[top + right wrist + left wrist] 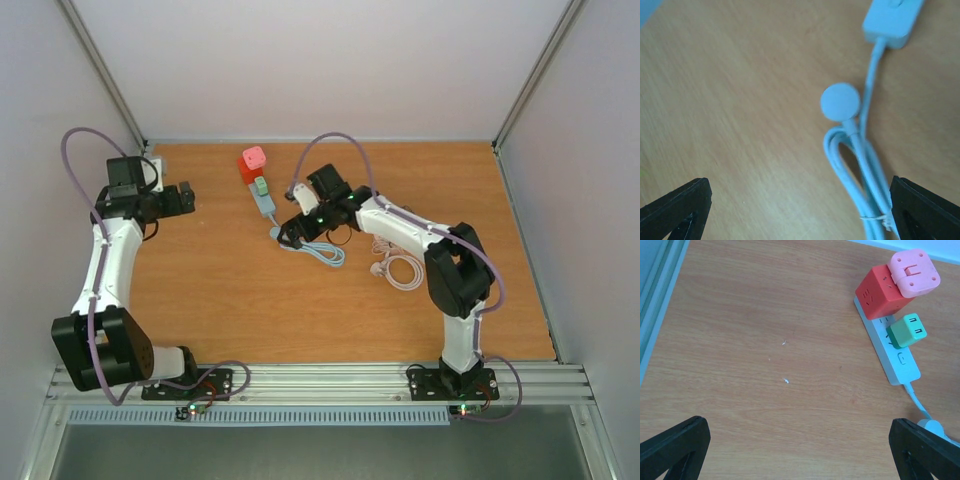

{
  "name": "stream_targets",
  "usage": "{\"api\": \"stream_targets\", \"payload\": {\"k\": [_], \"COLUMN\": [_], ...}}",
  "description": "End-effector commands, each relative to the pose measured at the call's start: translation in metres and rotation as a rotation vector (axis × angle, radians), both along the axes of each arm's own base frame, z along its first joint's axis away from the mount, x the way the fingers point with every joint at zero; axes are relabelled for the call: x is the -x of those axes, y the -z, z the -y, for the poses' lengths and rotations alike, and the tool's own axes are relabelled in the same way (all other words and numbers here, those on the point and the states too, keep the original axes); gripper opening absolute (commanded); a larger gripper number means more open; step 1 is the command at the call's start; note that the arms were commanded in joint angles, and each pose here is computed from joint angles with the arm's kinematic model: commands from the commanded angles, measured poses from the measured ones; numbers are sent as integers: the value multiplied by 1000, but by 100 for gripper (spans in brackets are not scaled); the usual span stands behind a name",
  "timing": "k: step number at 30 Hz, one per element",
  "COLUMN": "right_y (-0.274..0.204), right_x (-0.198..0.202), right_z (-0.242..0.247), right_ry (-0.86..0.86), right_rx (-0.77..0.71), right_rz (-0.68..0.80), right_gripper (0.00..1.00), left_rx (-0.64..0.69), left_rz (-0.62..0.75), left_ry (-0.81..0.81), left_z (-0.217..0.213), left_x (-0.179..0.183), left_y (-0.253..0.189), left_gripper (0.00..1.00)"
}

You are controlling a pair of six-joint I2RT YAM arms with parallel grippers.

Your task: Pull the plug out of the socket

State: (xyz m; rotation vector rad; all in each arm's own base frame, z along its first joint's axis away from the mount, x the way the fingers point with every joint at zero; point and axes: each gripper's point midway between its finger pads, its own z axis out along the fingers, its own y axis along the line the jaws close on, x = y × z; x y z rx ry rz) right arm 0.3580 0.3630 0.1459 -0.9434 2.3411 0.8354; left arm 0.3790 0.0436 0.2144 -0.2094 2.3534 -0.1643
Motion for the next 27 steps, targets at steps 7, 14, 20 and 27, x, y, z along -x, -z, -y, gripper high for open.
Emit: {"api": "stream_targets", "payload": {"k": [7, 14, 20, 27], "right_y": [58, 82, 97, 109], "right_x": [-1, -27, -27, -15], "right_z": [-24, -31, -32, -29], "right_ry": [-55, -29, -40, -51], "right_rx": [173, 240, 264, 278], "right_rz": [24, 63, 35, -20], "right_gripper": [94, 76, 59, 46], "left_rx": [23, 37, 38, 39], "left_rz": [42, 53, 58, 57], "left_ry": [74, 116, 135, 142], "left_z": [8, 15, 18, 19], "left_x": [7, 7, 9, 10], "left_y": [-12, -18, -21, -21], "left_gripper": [100, 100, 100, 100]}}
